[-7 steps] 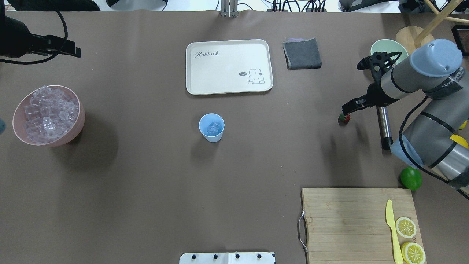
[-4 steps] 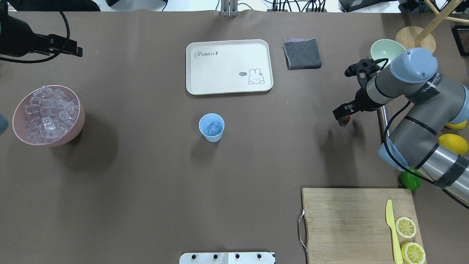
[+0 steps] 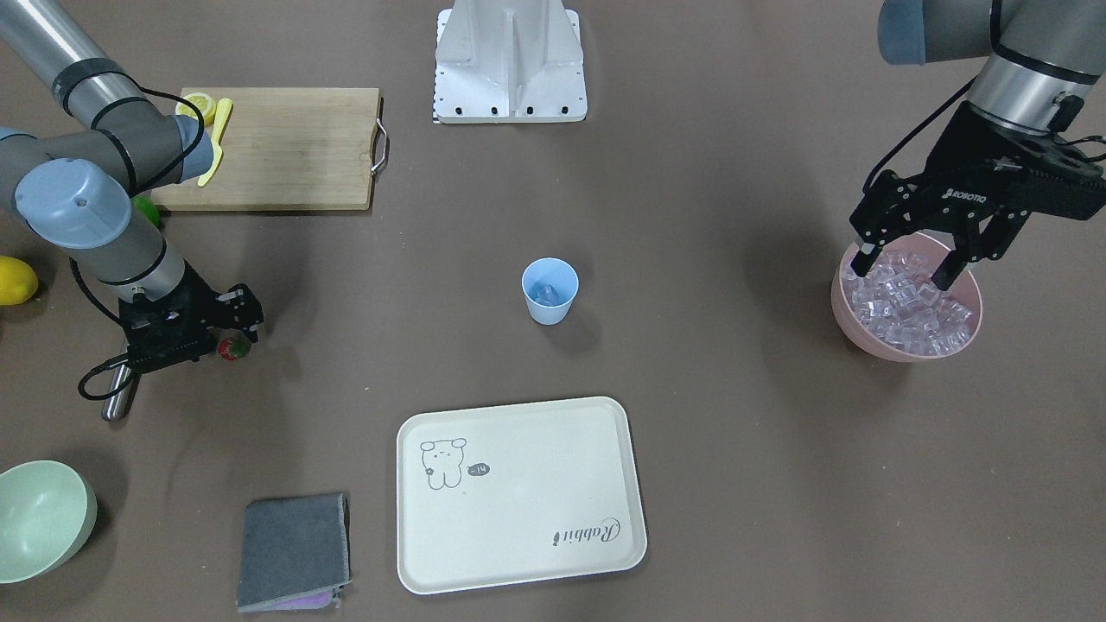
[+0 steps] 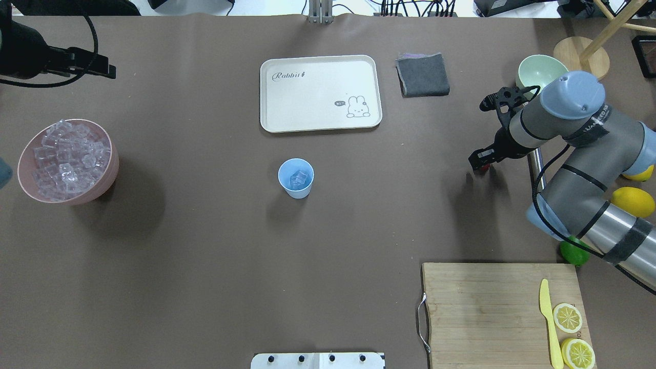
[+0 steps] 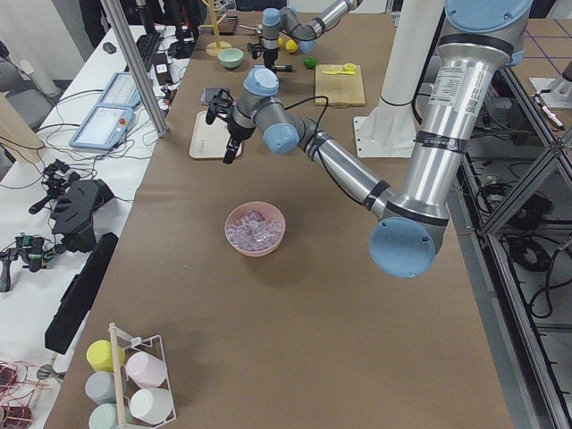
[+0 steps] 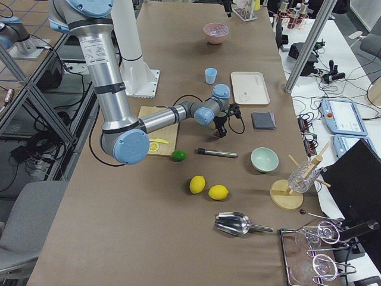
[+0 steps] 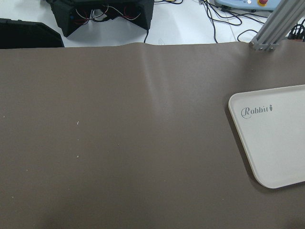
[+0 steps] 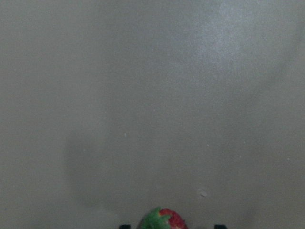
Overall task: Mash ice and strawberries in cup
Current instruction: 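Carry the strawberry with the right gripper over the light-blue cup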
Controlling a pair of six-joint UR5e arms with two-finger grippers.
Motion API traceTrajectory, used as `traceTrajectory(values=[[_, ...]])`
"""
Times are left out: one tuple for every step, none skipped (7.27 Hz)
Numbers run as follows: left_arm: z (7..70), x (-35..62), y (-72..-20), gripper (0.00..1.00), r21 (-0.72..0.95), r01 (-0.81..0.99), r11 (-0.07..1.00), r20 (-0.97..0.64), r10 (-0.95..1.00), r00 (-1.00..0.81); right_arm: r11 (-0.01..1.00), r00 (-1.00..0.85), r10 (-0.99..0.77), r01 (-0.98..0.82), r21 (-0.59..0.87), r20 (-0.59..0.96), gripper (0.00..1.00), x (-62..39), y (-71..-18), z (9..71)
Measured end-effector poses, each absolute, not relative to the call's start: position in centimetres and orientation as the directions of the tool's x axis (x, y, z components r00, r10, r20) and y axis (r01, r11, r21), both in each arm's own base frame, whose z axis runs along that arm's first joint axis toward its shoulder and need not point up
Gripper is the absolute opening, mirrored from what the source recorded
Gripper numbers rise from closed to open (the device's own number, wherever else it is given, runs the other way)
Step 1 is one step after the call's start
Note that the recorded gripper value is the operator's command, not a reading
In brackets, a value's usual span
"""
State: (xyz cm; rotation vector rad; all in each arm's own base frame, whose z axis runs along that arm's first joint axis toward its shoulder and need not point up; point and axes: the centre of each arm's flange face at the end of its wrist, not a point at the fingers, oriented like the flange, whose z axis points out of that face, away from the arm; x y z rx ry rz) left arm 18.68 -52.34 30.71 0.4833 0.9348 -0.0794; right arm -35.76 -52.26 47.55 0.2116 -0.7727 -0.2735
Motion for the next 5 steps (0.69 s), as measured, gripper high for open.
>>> traceTrajectory(values=[[30.7,18.7,-52.3,0.97,0.365,0.271,0.891,-0.788,0.140,0.599,0.944,0.683,-0.319,0.165,0.288,0.657,0.00,-35.8,-52.3,47.5],[30.7,18.7,-52.3,0.97,0.365,0.271,0.891,-0.788,0.140,0.599,0.943,0.682,-0.320,0.160,0.293,0.658,0.00,-35.9,-52.6,47.0],[30.7,18.7,-52.3,0.97,0.365,0.271,0.891,-0.788,0.141,0.599,0.942,0.680,-0.316,0.145,0.302,0.662,0.00,-35.6,-53.1,46.1],[30.8,18.7,-52.3,0.97,0.365,0.271,0.891,-0.788,0.140,0.599,0.941,0.675,-0.312,0.120,0.318,0.669,0.00,-34.7,-54.3,44.4],[30.9,18.7,-52.3,0.97,0.363,0.271,0.892,-0.788,0.139,0.599,0.932,0.662,-0.318,0.088,0.351,0.679,0.00,-34.0,-55.7,41.5]])
